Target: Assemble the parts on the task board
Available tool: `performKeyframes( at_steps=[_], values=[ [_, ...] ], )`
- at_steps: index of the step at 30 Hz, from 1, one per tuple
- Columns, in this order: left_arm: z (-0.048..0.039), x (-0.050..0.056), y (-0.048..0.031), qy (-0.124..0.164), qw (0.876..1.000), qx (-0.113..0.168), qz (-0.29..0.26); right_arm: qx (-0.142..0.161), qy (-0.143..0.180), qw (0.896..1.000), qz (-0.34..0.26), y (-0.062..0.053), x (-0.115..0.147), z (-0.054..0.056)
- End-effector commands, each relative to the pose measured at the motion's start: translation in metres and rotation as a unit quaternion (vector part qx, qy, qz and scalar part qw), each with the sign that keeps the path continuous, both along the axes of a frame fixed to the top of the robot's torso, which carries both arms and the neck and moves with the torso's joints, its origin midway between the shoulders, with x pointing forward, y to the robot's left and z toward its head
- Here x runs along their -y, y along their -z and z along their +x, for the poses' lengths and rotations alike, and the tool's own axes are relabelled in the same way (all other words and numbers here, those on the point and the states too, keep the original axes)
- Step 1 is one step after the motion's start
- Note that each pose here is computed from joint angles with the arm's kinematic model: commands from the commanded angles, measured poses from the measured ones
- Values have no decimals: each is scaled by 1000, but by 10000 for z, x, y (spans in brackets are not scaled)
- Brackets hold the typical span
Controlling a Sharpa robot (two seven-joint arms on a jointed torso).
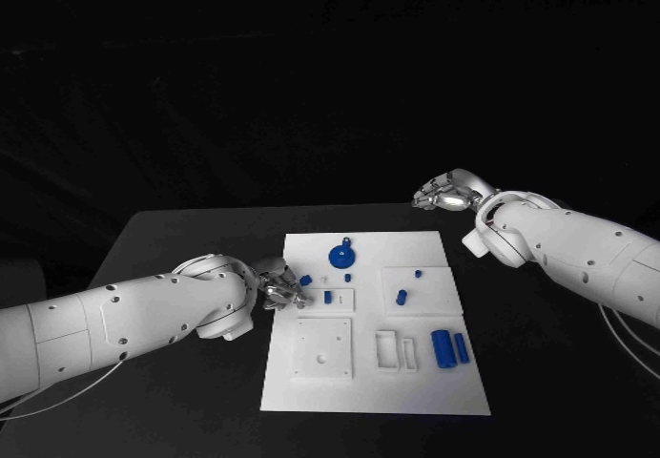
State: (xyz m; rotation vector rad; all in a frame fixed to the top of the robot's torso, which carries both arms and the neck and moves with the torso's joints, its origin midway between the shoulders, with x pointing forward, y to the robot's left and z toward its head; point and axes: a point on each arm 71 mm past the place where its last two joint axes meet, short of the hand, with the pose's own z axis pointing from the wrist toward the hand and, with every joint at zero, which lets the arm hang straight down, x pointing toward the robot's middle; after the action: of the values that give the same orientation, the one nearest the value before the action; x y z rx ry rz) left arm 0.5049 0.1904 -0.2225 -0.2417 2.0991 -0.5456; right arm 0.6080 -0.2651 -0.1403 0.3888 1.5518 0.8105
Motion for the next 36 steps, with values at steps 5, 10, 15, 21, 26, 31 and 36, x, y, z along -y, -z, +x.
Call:
performKeyframes(
  at_steps=[5,10,15,21,26,31,36],
  values=[
    [26,6,-50,2,999,23,-42,-1,-2,1000,0,3,15,-3],
    [91,5,-215,1,995,66,-79,0,2,1000,-1,2,57,-7],
    [144,-67,-361,-8,991,95,-97,1,3,1000,-1,0,70,-12],
    [177,-88,-396,-2,989,107,-97,2,2,1000,0,-3,71,-19],
    [221,-59,-425,20,986,151,-62,2,1,1000,0,-4,71,-26],
    [270,-48,-418,26,983,175,-38,1,-1,1000,0,-5,64,-30],
    [296,-37,-398,29,983,180,-27,1,-2,1000,1,-5,51,-32]
  ],
)
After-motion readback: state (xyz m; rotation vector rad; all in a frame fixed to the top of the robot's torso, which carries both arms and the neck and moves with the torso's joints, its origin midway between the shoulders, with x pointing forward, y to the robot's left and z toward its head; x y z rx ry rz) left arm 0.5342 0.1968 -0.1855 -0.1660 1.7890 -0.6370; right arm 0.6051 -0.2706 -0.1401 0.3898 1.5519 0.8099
